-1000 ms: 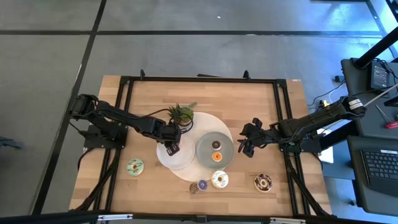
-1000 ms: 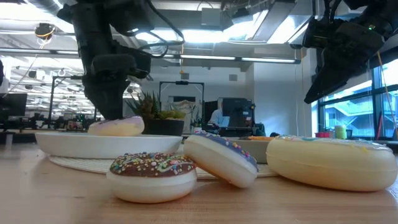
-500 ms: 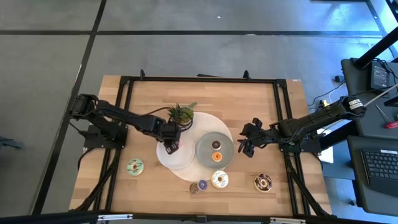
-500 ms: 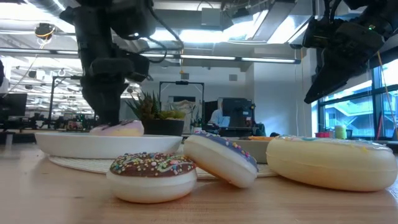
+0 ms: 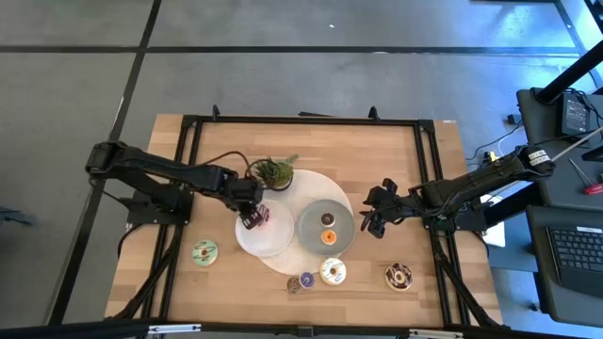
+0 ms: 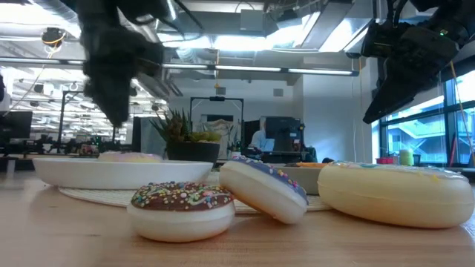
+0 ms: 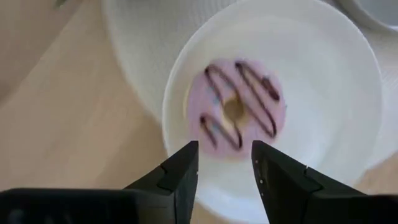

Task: Pick & Place donuts
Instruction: Put the big green donut onto the white plate

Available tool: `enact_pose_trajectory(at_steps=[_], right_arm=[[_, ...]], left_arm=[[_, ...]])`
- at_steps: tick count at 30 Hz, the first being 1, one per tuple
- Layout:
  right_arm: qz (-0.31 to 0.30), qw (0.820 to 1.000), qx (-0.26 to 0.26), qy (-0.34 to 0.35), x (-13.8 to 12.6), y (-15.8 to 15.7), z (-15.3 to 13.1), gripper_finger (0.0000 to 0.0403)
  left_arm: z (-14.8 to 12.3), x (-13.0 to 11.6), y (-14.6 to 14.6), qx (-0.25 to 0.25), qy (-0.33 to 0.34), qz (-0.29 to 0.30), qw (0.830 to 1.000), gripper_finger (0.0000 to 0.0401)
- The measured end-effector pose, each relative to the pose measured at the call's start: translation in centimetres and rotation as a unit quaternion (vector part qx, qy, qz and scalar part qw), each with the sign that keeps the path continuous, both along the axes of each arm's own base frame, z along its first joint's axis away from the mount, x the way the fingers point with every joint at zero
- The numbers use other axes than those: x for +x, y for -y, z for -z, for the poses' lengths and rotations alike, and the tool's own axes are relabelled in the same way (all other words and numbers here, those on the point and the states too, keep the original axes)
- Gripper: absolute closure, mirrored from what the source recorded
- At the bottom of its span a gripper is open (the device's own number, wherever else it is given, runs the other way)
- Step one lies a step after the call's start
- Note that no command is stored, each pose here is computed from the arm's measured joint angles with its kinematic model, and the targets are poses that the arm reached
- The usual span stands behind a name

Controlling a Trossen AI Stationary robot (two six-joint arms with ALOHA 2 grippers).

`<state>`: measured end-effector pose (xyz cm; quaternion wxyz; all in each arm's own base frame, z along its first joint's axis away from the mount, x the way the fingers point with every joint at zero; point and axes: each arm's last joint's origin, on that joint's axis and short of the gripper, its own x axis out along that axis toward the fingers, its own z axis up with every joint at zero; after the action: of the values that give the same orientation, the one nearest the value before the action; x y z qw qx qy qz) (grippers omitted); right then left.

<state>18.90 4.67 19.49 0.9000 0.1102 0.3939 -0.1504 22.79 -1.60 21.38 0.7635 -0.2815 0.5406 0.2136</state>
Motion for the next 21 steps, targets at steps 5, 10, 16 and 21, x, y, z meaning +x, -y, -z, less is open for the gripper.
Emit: enact_pose_trajectory(at_steps=[5, 10, 16, 21], right_arm=[[0.000, 1.000, 0.000, 0.000, 0.0, 0.0, 0.0, 0.0233], [-0.001, 1.000, -0.001, 0.000, 0.0, 0.0, 0.0, 0.0233], [-0.001, 1.000, 0.000, 0.000, 0.0, 0.0, 0.0, 0.0233], [0.000, 1.000, 0.001, 0.005, 0.1, 0.0, -0.1, 0.0233]], left_arm=[[-1.5, -2.0, 1.5, -0.021, 0.007, -0.080, 0.997, 0.0254], [-1.5, -3.3, 4.3, -0.030, -0.015, -0.079, 0.996, 0.0251], [-0.5, -5.3, 7.6, -0.046, -0.097, -0.146, 0.983, 0.0255], [-0.2, -7.3, 9.5, -0.062, -0.158, -0.226, 0.959, 0.0252]])
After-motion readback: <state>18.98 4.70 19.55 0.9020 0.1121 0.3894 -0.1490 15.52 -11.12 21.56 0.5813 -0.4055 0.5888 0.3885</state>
